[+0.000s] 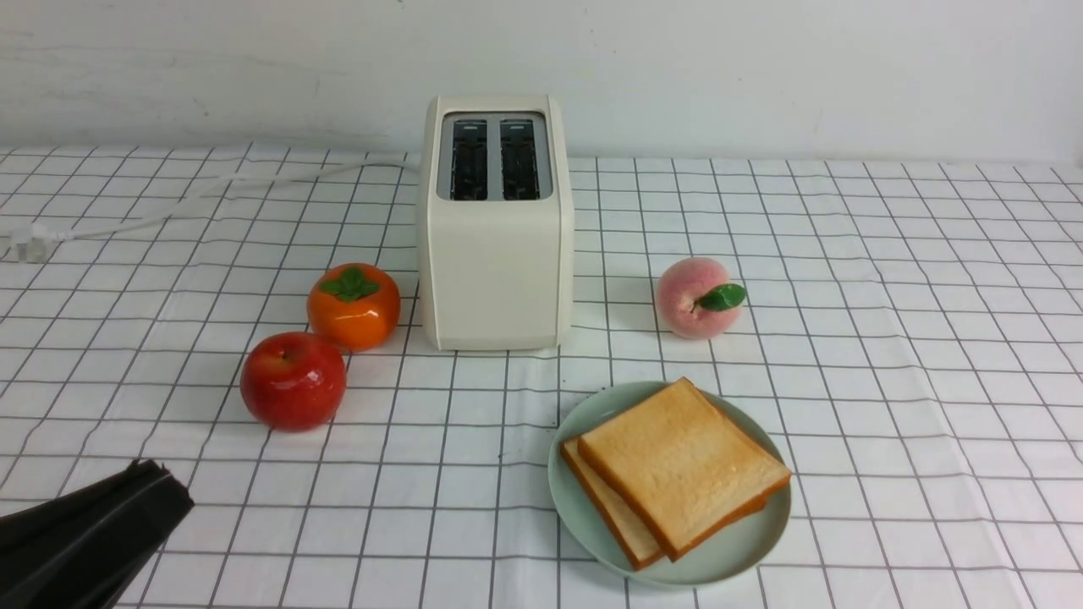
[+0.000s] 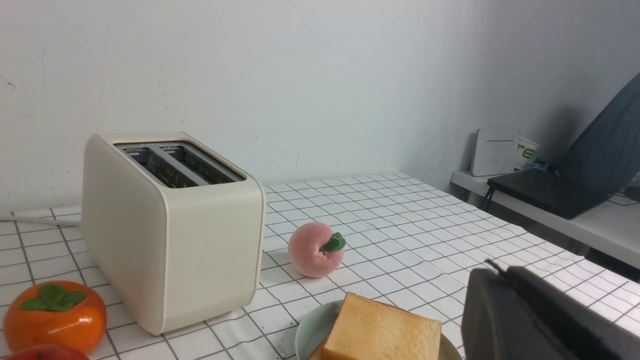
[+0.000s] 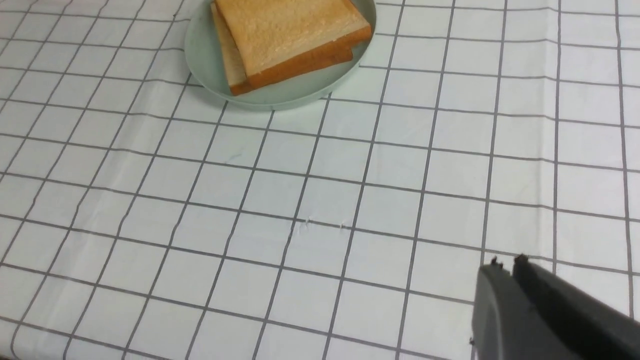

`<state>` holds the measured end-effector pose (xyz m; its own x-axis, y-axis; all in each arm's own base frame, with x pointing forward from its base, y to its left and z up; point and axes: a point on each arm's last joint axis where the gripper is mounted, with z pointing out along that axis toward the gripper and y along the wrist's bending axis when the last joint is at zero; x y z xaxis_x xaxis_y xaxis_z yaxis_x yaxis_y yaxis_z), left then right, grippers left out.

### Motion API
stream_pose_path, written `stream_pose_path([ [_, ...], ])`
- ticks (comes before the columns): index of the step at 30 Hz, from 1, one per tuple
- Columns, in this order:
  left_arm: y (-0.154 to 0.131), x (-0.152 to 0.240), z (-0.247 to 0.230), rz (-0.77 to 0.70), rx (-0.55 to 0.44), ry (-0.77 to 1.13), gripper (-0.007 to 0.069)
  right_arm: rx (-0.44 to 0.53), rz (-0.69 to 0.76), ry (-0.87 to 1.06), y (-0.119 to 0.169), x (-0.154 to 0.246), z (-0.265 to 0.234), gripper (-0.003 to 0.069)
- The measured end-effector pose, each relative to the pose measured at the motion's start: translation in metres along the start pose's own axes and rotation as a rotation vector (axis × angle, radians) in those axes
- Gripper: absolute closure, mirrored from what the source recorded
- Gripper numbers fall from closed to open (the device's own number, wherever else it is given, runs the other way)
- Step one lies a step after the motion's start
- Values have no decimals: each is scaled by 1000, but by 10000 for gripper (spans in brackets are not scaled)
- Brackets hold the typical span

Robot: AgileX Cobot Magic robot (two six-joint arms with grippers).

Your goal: Take toasted bread from bread machine on white checkered table place on plate.

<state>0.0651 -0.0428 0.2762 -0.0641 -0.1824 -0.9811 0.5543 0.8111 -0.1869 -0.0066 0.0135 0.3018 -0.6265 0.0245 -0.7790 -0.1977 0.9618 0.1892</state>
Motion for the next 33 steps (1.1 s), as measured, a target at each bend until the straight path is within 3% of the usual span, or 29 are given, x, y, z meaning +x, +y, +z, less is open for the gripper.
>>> stream_pose_path([
  [4, 0, 0, 0, 0, 0, 0, 634, 167, 0, -96, -13, -3, 10, 619],
  [9, 0, 0, 0, 0, 0, 0, 630, 241, 9, -377, -28, 6, 49, 616],
  [16, 0, 0, 0, 0, 0, 0, 626, 224, 110, -463, -47, 55, 113, 613],
  [33, 0, 0, 0, 0, -2, 1, 610, 252, 82, -386, -50, 63, 117, 612],
])
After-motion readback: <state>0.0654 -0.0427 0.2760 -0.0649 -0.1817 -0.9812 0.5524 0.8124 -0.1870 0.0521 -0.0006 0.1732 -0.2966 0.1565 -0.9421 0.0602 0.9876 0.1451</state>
